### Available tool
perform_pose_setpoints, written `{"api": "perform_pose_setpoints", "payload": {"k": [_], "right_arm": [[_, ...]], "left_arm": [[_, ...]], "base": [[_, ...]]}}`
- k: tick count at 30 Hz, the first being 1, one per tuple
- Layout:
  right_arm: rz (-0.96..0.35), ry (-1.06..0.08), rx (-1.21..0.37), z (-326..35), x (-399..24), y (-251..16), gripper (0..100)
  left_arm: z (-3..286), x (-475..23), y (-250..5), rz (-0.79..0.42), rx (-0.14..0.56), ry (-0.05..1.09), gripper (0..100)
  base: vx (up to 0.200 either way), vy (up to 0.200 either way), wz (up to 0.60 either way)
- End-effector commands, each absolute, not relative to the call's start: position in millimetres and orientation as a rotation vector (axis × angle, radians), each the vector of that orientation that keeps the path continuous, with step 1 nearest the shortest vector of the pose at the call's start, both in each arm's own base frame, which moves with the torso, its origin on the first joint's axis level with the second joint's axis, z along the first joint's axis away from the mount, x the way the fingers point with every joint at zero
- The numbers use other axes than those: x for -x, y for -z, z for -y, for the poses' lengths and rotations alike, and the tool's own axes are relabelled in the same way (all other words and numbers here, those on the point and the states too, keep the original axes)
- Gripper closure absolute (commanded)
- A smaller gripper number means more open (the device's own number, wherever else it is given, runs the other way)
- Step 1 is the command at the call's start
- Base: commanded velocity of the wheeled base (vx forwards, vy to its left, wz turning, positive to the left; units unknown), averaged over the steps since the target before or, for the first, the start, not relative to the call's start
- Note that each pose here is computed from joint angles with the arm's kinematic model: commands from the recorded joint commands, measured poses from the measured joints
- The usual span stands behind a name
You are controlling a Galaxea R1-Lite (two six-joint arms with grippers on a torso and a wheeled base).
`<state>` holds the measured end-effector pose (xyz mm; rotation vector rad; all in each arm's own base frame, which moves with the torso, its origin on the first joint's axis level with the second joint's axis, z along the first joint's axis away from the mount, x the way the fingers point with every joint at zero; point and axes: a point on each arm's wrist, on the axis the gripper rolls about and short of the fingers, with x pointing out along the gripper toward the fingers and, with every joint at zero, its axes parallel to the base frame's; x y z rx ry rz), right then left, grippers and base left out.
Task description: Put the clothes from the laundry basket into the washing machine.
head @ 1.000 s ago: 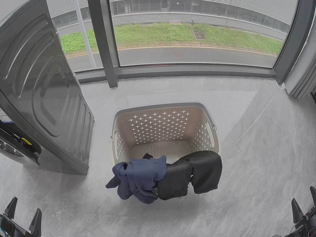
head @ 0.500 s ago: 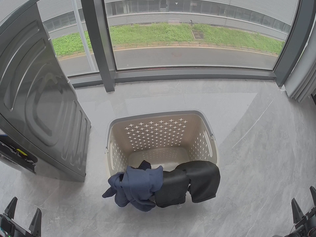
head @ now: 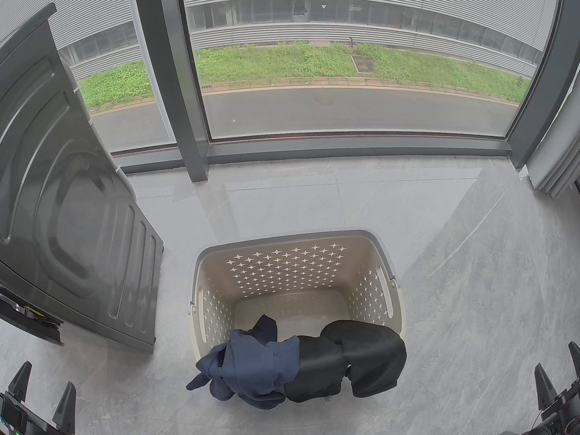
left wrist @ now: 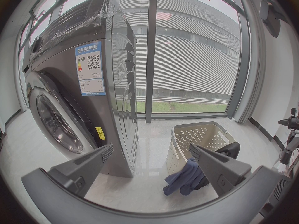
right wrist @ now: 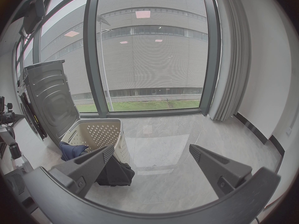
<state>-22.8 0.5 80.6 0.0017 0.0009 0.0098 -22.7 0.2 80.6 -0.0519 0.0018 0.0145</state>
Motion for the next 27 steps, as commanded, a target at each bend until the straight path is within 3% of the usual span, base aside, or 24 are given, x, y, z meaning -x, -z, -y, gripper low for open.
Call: {"api": "perform_pose_setpoints", "payload": {"k": [1, 6, 12, 18, 27], "right_arm": [[0.000, -0.009, -0.002, -0.5, 22.9, -75.7, 0], [-0.002, -0.009, -0.002, -0.5, 22.9, -75.6, 0], [0.000, -0.009, -0.002, -0.5, 22.9, -75.7, 0], [-0.002, -0.009, -0.002, -0.5, 22.8, -75.3, 0], [-0.002, -0.009, -0.002, -0.5, 22.8, -75.3, 0]], "left_arm": [[-0.3, 22.7, -75.8, -0.003, 0.052, -0.015, 0], [-0.3, 22.7, -75.8, -0.003, 0.052, -0.017, 0], [-0.3, 22.7, -75.8, -0.003, 0.054, -0.015, 0], [-0.3, 22.7, -75.8, -0.003, 0.052, -0.015, 0], [-0.3, 22.7, -75.8, -0.003, 0.052, -0.017, 0]], "base": [[0.200, 0.000, 0.00], [0.200, 0.000, 0.00], [0.000, 0.000, 0.00], [0.200, 0.000, 0.00], [0.000, 0.000, 0.00]]}}
